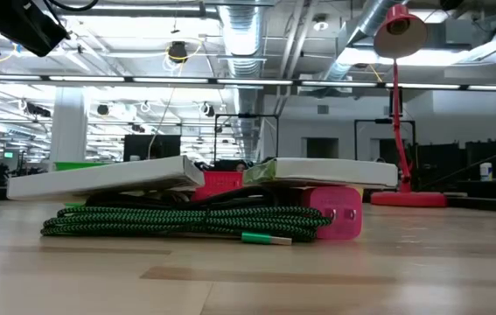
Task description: Pick and place items into bin
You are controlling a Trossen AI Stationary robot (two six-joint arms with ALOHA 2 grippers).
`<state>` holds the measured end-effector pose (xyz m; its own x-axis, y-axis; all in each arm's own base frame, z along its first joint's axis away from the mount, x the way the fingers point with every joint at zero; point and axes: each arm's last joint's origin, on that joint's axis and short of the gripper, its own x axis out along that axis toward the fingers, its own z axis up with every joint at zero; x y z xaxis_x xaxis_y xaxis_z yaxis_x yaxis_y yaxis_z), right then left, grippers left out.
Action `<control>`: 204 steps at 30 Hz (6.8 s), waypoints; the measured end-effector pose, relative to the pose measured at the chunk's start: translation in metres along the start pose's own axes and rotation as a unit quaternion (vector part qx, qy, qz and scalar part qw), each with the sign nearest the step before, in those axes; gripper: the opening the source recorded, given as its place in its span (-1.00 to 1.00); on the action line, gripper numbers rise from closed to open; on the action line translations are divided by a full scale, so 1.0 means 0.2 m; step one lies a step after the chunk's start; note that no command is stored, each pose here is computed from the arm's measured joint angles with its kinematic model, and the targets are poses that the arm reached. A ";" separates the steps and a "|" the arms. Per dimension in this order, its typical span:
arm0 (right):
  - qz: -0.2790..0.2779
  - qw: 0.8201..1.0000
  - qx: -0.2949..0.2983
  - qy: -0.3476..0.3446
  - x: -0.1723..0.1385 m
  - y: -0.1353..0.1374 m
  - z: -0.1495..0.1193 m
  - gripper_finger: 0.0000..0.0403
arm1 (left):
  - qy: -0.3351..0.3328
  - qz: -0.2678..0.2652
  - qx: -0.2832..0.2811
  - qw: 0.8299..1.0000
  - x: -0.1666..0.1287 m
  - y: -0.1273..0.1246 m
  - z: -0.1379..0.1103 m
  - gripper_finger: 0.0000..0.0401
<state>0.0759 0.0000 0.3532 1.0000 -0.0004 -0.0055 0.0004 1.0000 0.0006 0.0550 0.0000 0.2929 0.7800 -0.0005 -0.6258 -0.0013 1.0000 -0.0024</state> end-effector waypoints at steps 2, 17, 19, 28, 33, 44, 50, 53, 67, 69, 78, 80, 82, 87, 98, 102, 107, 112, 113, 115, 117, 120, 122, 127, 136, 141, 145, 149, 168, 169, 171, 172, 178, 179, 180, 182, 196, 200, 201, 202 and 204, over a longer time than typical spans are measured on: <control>0.000 1.000 0.000 0.000 0.00 0.00 0.00 -0.96 | 0.000 0.000 0.002 1.000 0.00 0.00 0.00 -1.00; 0.000 1.000 0.000 0.000 0.00 0.00 0.00 -0.96 | 0.000 0.000 0.002 1.000 0.00 0.00 0.00 -1.00; 0.000 1.000 0.000 0.000 0.00 0.00 0.00 -0.96 | 0.000 0.000 0.000 1.000 0.00 0.00 0.00 -1.00; 0.000 1.000 0.000 0.000 0.00 0.00 0.00 -0.96 | 0.000 0.000 -0.002 1.000 0.00 0.00 0.00 -1.00; 0.000 1.000 0.000 0.000 0.00 0.00 0.00 -0.96 | 0.000 0.000 0.001 1.000 0.00 0.00 0.00 -1.00; 0.000 1.000 0.000 0.000 0.00 0.00 0.00 -0.96 | 0.000 0.000 -0.002 1.000 0.00 0.00 0.00 -1.00; 0.000 1.000 0.000 0.000 0.00 0.00 0.00 -0.96 | 0.000 0.000 0.000 1.000 0.00 0.00 0.00 -1.00; 0.000 1.000 0.000 0.000 0.00 0.00 0.00 -0.96 | 0.000 0.000 0.002 1.000 0.00 0.00 0.00 -1.00; 0.000 1.000 0.000 0.000 0.00 0.00 0.00 -0.96 | 0.000 0.000 0.001 1.000 0.00 0.00 0.00 -1.00; 0.000 1.000 -0.014 -0.001 0.00 0.00 0.00 -0.96 | 0.000 0.000 0.002 1.000 0.00 0.00 0.00 -1.00; -0.003 0.996 -0.030 -0.085 0.02 0.00 0.08 -0.96 | 0.000 0.000 0.001 1.000 0.00 0.00 0.00 -1.00; -0.004 0.993 -0.030 -0.114 0.01 0.00 0.10 -0.96 | 0.000 0.000 0.000 1.000 0.00 0.00 0.00 -1.00; -0.005 0.990 -0.030 -0.138 0.02 0.00 0.13 -0.96 | 0.000 0.000 0.000 1.000 0.00 0.00 0.00 -1.00; -0.039 0.980 -0.021 -0.195 0.05 -0.01 0.19 -0.96 | 0.000 0.000 0.001 1.000 0.00 0.00 0.00 -1.00; -0.039 0.972 0.012 -0.232 0.16 -0.01 0.23 -0.96 | 0.000 0.000 0.001 1.000 0.00 0.00 0.00 -1.00; -0.037 0.975 0.021 -0.218 0.21 -0.01 0.21 -0.96 | 0.000 0.000 0.000 1.000 0.00 0.00 0.00 -1.00; -0.033 0.980 0.021 -0.196 0.27 -0.01 0.19 -0.96 | 0.000 0.000 0.001 1.000 0.00 0.00 0.00 -1.00; -0.024 0.984 0.022 -0.175 0.32 0.01 0.17 -0.96 | 0.000 0.000 0.000 1.000 0.00 0.00 0.00 -1.00; -0.022 0.985 0.022 -0.168 0.34 0.01 0.16 -0.96 | 0.000 0.000 0.001 1.000 0.00 0.00 0.00 -1.00; -0.023 0.989 0.021 -0.147 0.38 0.01 0.14 -0.96 | 0.000 0.000 0.002 1.000 0.00 0.00 0.00 -1.00; -0.024 0.991 0.020 -0.128 0.42 0.01 0.11 -0.96 | 0.000 0.000 0.000 1.000 0.00 0.00 0.00 -1.00; -0.025 0.993 0.016 -0.115 0.45 0.01 0.09 -0.96 | 0.000 0.000 -0.002 1.000 0.00 0.00 0.00 -1.00; -0.029 0.995 -0.008 -0.097 0.48 0.01 0.07 -0.96 | 0.000 0.000 0.001 1.000 0.00 0.00 0.00 -1.00; -0.034 0.997 -0.062 -0.011 0.58 0.01 -0.04 -0.97 | 0.000 0.000 -0.001 1.000 0.00 0.00 0.00 -1.00; -0.037 0.993 -0.033 0.110 0.77 0.01 -0.24 -0.98 | 0.000 0.000 0.000 1.000 0.00 0.00 0.00 -1.00; -0.040 0.986 -0.009 0.160 0.84 0.01 -0.33 -0.98 | 0.000 0.000 0.002 1.000 0.00 0.00 0.00 -1.00; -0.035 0.975 -0.003 0.221 0.83 0.03 -0.39 -0.98 | 0.000 0.000 -0.001 1.000 0.00 0.00 0.00 -1.00; -0.028 0.957 -0.005 0.288 0.80 0.05 -0.45 -0.98 | 0.000 0.000 0.001 1.000 0.00 0.00 0.00 -1.00; -0.149 0.867 0.279 0.385 0.67 0.26 -0.58 -0.79 | 0.000 0.000 0.001 1.000 0.00 0.00 0.00 -1.00; -0.154 0.863 0.288 0.385 0.66 0.28 -0.60 -0.74 | 0.000 0.000 0.002 1.000 0.00 0.00 0.00 -1.00; -0.167 0.854 0.309 0.384 0.64 0.31 -0.63 -0.64 | 0.000 0.000 0.001 1.000 0.00 0.00 0.00 -1.00; -0.175 0.848 0.319 0.386 0.63 0.32 -0.66 -0.59 | 0.000 0.000 0.000 1.000 0.00 0.00 0.00 -1.00; -0.199 0.823 0.388 0.364 0.56 0.39 -0.81 -0.25 | 0.000 0.000 0.002 1.000 0.00 0.00 0.00 -1.00; -0.196 0.823 0.398 0.355 0.55 0.41 -0.83 -0.20 | 0.000 0.000 0.001 1.000 0.00 0.00 0.00 -1.00; -0.192 0.823 0.411 0.341 0.55 0.42 -0.84 -0.15 | 0.000 0.000 0.000 1.000 0.00 0.00 0.00 -1.00; -0.188 0.824 0.430 0.317 0.54 0.44 -0.87 -0.06 | 0.000 0.000 0.000 1.000 0.00 0.00 0.00 -1.00; -0.185 0.822 0.490 0.225 0.49 0.51 -0.96 0.09 | 0.000 0.000 0.000 1.000 0.00 0.00 0.00 -1.00; -0.186 0.819 0.494 0.224 0.52 0.54 -1.02 0.09 | 0.000 0.000 0.002 1.000 0.00 0.00 0.00 -1.00; -0.185 0.819 0.494 0.225 0.54 0.55 -1.04 0.09 | 0.000 0.000 0.001 1.000 0.00 0.00 0.00 -1.00; -0.184 0.819 0.494 0.225 0.55 0.56 -1.06 0.09 | 0.000 0.000 0.000 1.000 0.00 0.00 0.00 -1.00; -0.176 0.817 0.501 0.225 0.58 0.58 -1.10 0.09 | 0.000 0.000 0.000 1.000 0.00 0.00 0.00 -1.00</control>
<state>0.1905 0.1157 0.1330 0.8336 -0.0626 -0.5488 0.5176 0.4357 0.7364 0.0551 0.0000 0.2929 0.7798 -0.0003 -0.6260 -0.0009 1.0000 -0.0016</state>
